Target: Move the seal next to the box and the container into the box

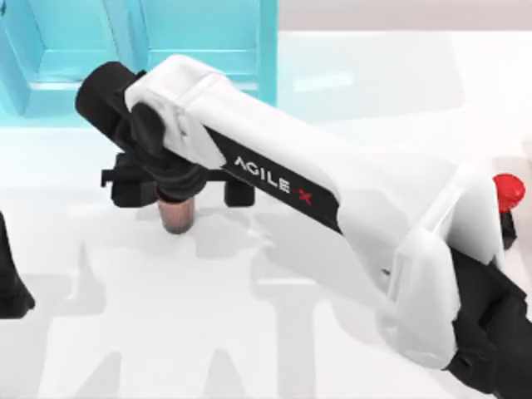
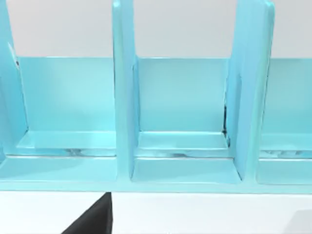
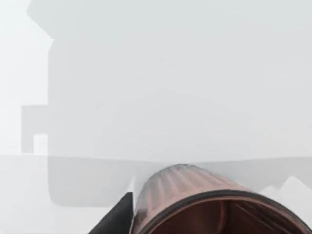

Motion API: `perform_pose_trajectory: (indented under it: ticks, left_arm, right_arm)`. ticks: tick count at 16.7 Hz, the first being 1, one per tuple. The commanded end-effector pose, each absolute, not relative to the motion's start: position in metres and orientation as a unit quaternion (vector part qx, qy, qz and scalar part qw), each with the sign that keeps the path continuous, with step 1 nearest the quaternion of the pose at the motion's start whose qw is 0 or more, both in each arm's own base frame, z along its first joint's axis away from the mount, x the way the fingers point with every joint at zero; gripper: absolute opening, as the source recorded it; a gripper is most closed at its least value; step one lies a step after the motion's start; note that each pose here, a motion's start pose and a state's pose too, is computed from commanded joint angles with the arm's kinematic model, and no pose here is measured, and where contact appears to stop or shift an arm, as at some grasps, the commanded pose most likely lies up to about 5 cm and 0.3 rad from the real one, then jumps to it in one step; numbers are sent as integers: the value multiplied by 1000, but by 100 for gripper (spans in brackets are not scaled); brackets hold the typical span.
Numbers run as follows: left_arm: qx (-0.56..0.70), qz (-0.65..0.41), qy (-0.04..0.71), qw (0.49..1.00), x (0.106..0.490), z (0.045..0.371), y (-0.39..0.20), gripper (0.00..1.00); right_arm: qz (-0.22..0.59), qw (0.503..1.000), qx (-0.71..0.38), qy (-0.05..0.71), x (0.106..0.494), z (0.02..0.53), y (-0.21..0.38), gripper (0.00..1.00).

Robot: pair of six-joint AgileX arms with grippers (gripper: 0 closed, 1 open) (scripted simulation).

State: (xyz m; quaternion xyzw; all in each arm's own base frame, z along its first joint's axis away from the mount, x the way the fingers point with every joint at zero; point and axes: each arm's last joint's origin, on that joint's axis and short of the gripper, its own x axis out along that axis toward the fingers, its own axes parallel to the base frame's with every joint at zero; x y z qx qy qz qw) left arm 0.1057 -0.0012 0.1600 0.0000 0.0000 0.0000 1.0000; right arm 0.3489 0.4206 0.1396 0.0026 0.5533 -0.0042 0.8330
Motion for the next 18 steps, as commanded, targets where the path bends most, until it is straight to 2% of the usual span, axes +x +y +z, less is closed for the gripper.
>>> perform_pose_trajectory:
  ticks: [9, 18]
  left_arm:
    - [0, 0, 0, 1000, 106, 160, -1, 100]
    - [0, 0, 0, 1000, 106, 160, -1, 100]
  right_arm:
    - [-4, 833, 3, 553, 349, 140, 421, 2]
    - [-3, 833, 2, 554, 347, 139, 422, 0]
